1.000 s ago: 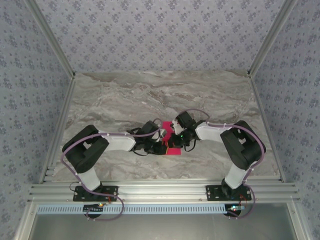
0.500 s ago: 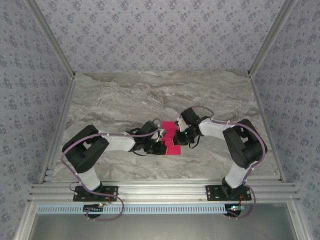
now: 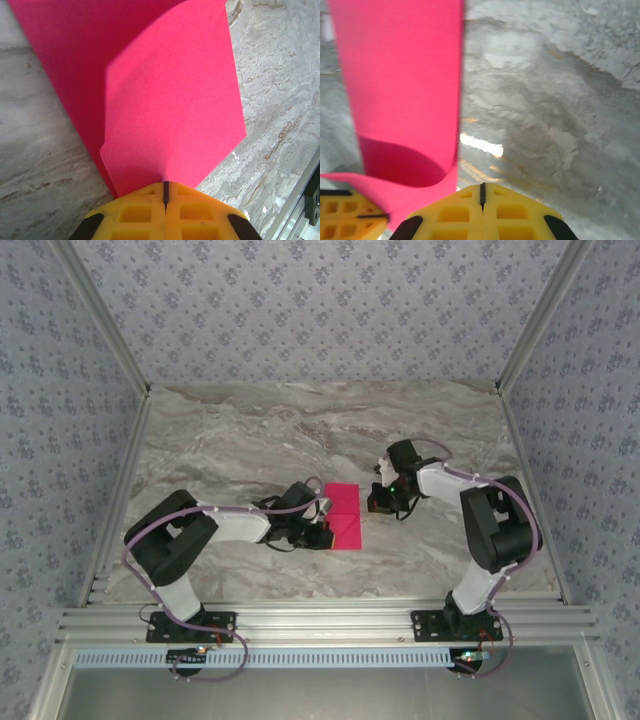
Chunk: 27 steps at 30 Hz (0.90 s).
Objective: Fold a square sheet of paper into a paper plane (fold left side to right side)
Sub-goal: Fold the triangle a second time at the center of the table.
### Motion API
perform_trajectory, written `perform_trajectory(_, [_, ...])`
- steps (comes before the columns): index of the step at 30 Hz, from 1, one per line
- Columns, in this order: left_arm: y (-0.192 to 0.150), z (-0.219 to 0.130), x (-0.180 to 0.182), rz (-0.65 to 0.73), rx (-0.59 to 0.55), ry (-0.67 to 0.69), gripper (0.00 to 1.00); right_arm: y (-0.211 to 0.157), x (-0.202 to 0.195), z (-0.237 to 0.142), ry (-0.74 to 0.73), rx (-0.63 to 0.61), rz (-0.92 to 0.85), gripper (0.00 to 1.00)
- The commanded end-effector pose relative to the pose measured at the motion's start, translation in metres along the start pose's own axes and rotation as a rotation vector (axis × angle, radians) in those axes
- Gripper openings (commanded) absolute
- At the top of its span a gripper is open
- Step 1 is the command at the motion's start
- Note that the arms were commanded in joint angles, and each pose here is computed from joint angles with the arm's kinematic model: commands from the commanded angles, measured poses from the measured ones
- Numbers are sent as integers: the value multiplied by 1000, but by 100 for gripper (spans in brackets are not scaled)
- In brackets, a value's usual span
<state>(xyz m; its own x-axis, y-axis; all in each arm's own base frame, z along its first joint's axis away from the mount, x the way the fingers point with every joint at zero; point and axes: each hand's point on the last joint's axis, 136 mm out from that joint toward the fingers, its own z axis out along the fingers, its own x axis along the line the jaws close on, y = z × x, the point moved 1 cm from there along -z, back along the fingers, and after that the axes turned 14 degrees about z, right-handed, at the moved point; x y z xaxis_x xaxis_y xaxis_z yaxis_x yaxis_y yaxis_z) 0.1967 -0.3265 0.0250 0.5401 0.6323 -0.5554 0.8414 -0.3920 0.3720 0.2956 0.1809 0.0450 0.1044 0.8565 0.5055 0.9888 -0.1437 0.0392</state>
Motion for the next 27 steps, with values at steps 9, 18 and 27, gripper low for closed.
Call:
perform_trajectory(9, [-35,5,22,-59,108,79,0,-46,57,9,155,85,-121,0])
perform_trajectory(18, [-34,6,23,-59,113,83,0,-40,41,37,27,128,-113,0])
perform_trajectory(27, [-38,6,25,-62,122,90,0,-29,5,41,-70,137,-38,0])
